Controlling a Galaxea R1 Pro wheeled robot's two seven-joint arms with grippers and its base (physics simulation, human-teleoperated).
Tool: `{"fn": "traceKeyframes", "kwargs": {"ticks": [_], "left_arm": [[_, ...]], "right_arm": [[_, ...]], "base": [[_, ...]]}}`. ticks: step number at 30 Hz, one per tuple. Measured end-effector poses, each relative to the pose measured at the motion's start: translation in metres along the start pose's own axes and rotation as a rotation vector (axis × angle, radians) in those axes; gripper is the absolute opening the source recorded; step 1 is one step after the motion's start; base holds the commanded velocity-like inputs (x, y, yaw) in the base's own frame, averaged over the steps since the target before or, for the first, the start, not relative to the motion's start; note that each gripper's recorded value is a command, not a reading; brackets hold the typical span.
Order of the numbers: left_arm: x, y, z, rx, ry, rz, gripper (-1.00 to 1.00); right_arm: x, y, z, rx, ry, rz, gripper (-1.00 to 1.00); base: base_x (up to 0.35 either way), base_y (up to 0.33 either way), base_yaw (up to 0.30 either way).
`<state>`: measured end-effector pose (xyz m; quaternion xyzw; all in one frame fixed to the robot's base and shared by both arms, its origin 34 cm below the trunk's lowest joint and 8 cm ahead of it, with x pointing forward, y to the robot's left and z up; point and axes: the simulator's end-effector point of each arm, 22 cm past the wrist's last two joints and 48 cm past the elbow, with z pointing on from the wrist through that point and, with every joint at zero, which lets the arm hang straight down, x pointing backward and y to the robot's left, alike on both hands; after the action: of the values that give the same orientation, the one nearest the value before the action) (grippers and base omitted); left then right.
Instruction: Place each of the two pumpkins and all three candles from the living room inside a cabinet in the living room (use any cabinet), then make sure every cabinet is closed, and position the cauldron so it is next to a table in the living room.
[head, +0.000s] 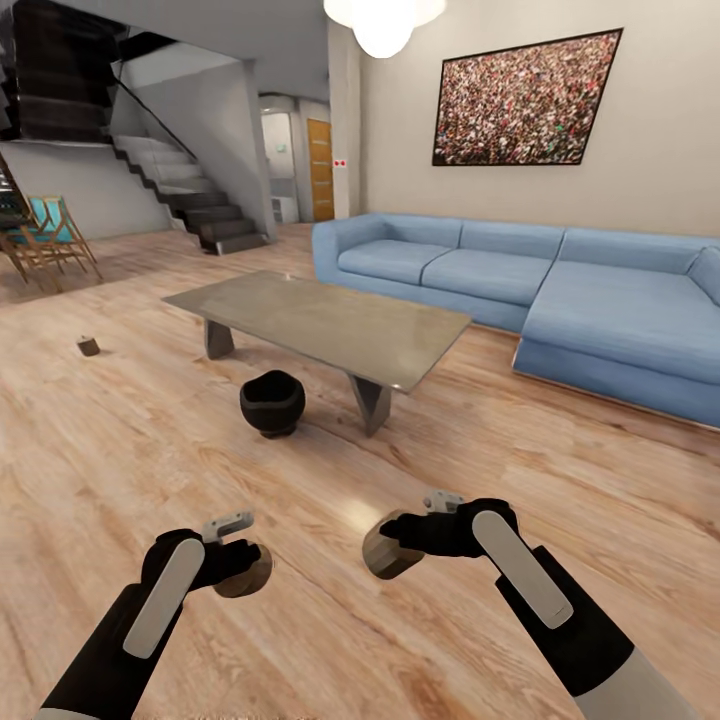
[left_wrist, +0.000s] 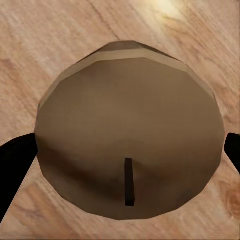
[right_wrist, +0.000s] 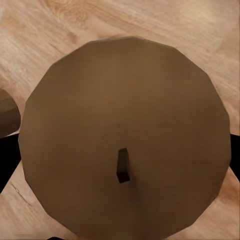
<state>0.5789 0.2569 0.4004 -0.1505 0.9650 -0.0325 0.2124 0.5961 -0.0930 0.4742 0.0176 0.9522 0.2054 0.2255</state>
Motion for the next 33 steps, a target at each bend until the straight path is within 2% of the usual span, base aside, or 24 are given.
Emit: {"fn": "traceKeyframes", "kwargs": {"ticks": [7,12,15,19,33], "left_arm": [[-0.002,0.005,0.000,-0.008,-0.003,-0.003,-1.00],[-0.009,0.020,-0.001,-0.020,-0.010,-0.053,-1.00],[0.004,0.029,0.009,-0.040,0.029,-0.062,-1.00],[0.012,0.032,0.014,-0.050,0.051,-0.064,-1.00],[0.012,0.033,0.015,-0.053,0.052,-0.066,-1.00]], "right_arm": [[0.000,0.000,0.000,0.000,0.000,0.000,-1.00],[0.000,0.000,0.000,-0.002,0.000,0.002,-1.00],[0.000,0.000,0.001,-0.003,0.002,0.003,-1.00],[0.001,-0.001,0.001,0.000,0.003,0.003,-1.00],[0.000,-0.002,0.001,0.002,0.002,0.002,-1.00]], "base": [[0.000,0.000,0.287],[0.000,0.000,0.287],[0.000,0.000,0.287],[0.000,0.000,0.287],[0.000,0.000,0.287]]}}
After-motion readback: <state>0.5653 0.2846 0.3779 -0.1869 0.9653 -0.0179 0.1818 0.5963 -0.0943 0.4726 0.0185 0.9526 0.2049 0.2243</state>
